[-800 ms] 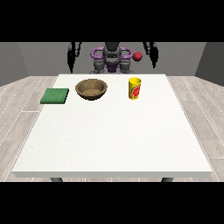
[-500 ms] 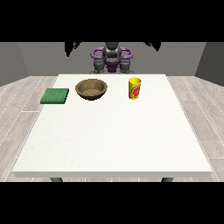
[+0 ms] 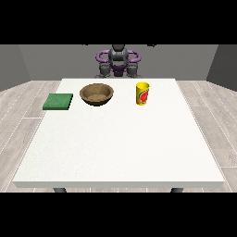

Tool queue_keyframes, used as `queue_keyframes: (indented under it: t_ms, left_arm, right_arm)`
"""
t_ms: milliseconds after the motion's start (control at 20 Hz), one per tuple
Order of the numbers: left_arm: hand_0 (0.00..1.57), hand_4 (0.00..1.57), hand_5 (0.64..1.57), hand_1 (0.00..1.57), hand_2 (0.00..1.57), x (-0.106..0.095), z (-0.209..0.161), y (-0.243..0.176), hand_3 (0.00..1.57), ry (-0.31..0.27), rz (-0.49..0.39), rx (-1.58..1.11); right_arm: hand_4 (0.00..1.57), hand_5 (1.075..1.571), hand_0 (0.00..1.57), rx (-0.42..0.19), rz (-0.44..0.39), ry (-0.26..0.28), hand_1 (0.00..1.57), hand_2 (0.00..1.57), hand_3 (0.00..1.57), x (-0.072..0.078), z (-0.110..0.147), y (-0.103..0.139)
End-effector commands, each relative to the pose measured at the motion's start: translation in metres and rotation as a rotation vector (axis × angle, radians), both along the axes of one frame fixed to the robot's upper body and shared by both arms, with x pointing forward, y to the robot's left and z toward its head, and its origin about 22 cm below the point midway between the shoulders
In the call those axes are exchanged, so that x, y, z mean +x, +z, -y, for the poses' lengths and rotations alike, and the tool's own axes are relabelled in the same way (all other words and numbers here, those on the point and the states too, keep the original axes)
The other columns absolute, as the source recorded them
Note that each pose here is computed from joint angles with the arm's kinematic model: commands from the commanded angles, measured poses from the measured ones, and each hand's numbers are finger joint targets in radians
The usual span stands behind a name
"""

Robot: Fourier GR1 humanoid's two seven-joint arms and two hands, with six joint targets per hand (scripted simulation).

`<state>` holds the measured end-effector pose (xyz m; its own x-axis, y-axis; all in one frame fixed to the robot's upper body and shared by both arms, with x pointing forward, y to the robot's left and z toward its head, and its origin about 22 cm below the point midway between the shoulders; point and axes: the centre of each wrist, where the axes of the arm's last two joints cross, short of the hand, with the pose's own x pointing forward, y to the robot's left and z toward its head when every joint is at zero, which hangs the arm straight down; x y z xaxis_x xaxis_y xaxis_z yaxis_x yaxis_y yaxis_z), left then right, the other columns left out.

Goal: Pick the cup and pour the ball into the bowl, then pick the bowl and place it on the pad

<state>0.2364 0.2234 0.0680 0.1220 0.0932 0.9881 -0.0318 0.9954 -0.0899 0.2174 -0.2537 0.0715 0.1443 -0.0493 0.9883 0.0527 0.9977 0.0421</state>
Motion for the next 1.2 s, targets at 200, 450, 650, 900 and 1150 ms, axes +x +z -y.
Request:
queue_keyframes:
  t_ms: [200,450,650,900,1150]
  left_arm:
    - [0.0,0.61,1.555,0.0,0.0,0.028,0.035,0.041,0.0,0.014,0.245,0.03]
    - [0.0,0.55,1.526,0.0,0.0,0.039,0.014,0.014,0.0,0.04,0.418,0.082]
    - [0.0,0.55,1.487,0.0,0.0,0.045,-0.004,-0.012,0.0,0.022,0.442,0.141]
    - [0.0,0.36,1.483,0.0,0.0,0.059,-0.009,-0.048,0.0,0.06,0.469,0.151]
    - [0.0,0.0,1.451,0.0,0.0,0.062,-0.029,-0.083,0.0,0.035,0.338,0.14]
  right_arm:
    - [0.74,1.546,0.0,-0.011,0.249,0.025,0.0,0.0,0.0,0.015,-0.006,0.038]
    - [0.71,1.545,0.0,0.011,0.382,0.047,0.0,0.0,0.09,0.022,-0.007,0.019]
    - [0.69,1.543,0.0,0.029,0.431,0.036,0.0,0.0,0.0,0.034,0.004,0.027]
    - [0.68,1.551,0.0,0.004,0.486,0.063,0.0,0.0,0.0,0.037,0.017,0.022]
    - [0.67,1.559,0.0,0.008,0.397,0.057,0.0,0.0,0.0,0.031,0.052,0.001]
